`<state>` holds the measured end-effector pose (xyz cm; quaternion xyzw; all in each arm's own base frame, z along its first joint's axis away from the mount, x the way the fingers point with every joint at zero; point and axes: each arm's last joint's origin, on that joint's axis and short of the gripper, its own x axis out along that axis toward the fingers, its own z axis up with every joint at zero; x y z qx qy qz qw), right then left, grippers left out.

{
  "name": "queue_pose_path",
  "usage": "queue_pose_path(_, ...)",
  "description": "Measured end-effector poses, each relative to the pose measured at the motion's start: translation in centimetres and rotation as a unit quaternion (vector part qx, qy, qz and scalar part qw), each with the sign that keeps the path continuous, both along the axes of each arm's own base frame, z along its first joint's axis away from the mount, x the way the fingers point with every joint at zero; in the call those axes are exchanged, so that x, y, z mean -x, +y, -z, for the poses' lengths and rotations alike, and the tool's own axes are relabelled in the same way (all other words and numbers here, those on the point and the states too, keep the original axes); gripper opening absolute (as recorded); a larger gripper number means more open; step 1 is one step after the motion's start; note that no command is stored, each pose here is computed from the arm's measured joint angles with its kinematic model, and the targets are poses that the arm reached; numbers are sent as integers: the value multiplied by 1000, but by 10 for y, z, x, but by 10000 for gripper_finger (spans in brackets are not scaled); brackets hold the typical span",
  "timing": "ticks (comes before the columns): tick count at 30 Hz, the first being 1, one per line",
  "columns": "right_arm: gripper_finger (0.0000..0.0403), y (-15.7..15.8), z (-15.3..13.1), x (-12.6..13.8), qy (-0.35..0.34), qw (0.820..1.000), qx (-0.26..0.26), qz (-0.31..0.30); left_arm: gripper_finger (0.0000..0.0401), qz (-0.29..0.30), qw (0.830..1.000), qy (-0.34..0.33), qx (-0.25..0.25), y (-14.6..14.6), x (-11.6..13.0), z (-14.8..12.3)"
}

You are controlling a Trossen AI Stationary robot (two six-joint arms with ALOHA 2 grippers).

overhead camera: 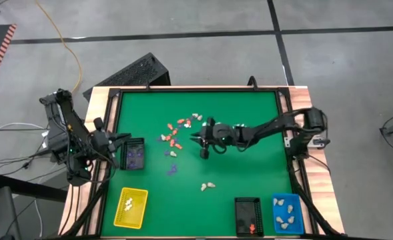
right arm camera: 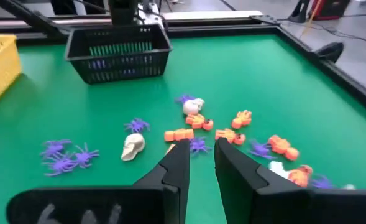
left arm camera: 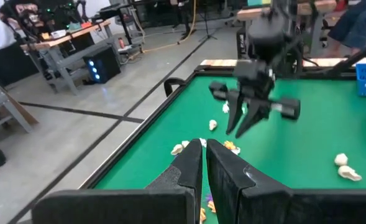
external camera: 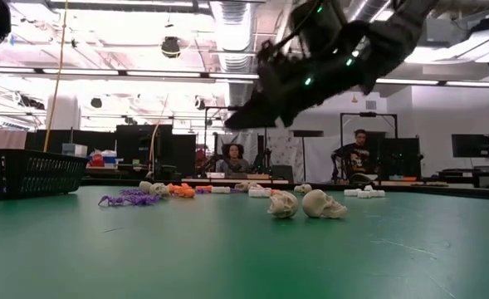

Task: Sort Halloween decoration
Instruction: Put the orange skeleton toy into the black basket

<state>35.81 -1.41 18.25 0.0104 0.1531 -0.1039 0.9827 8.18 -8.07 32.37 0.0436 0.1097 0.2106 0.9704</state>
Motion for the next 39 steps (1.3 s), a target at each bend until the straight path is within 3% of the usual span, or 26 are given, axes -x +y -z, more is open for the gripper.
queue_pose_path(7,114,10,26,-33,-2,1000,0,-14,14,-1,1000,0,-1,-2,-1,1)
queue_pose_path(18,234,7,46,-69,5,1000,-5,-3,14,0,1000,3,-4,-3,-2,1)
queue_pose_path(29,222,-4,52,-70,34,999,-19,16,14,-1,1000,3,-4,-3,-2,1)
queue_pose_path(39,221,-3,75,-78,48,998,-31,15,14,-1,1000,2,-4,-3,-2,1)
